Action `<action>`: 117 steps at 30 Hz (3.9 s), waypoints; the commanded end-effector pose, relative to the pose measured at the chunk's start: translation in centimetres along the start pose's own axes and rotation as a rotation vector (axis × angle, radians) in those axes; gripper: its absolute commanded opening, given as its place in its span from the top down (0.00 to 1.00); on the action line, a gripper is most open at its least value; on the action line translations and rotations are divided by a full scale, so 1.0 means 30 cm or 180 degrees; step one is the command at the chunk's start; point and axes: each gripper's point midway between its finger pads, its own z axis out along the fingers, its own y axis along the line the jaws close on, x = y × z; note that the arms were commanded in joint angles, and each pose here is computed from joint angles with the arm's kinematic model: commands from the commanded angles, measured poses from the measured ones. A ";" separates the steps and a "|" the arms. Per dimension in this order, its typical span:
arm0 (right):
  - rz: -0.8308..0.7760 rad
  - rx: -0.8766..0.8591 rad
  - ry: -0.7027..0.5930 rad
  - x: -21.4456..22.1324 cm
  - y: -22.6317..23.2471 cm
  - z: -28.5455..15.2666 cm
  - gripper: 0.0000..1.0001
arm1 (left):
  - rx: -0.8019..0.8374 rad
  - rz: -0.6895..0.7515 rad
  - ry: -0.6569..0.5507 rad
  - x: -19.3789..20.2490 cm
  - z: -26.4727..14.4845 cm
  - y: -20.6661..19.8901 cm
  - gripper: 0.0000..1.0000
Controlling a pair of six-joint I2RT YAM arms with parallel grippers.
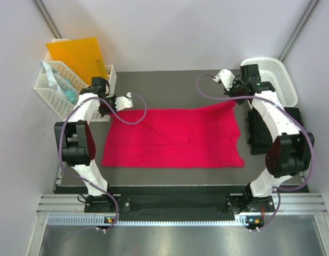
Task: Fold and stack the t-shirts
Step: Fold the tshirt
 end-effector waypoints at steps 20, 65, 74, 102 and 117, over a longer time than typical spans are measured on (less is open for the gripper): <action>-0.0767 -0.0268 0.0422 0.286 0.159 -0.185 1.00 | -0.0031 0.0150 0.0023 0.020 -0.137 -0.154 1.00; -0.1407 -0.1267 0.0387 0.288 0.475 -0.144 1.00 | 0.0387 0.0338 0.0206 0.099 -0.053 -0.344 1.00; -0.1832 -0.1413 0.0188 0.250 0.510 -0.204 1.00 | 0.0412 0.0307 0.0257 0.114 -0.017 -0.355 1.00; -0.2215 -0.1770 0.0133 0.257 0.705 -0.225 1.00 | 0.0445 0.0322 0.0277 0.119 0.015 -0.334 1.00; -0.2382 -0.1943 0.0150 0.267 0.779 -0.236 1.00 | 0.0437 0.0352 0.0273 0.114 0.009 -0.323 1.00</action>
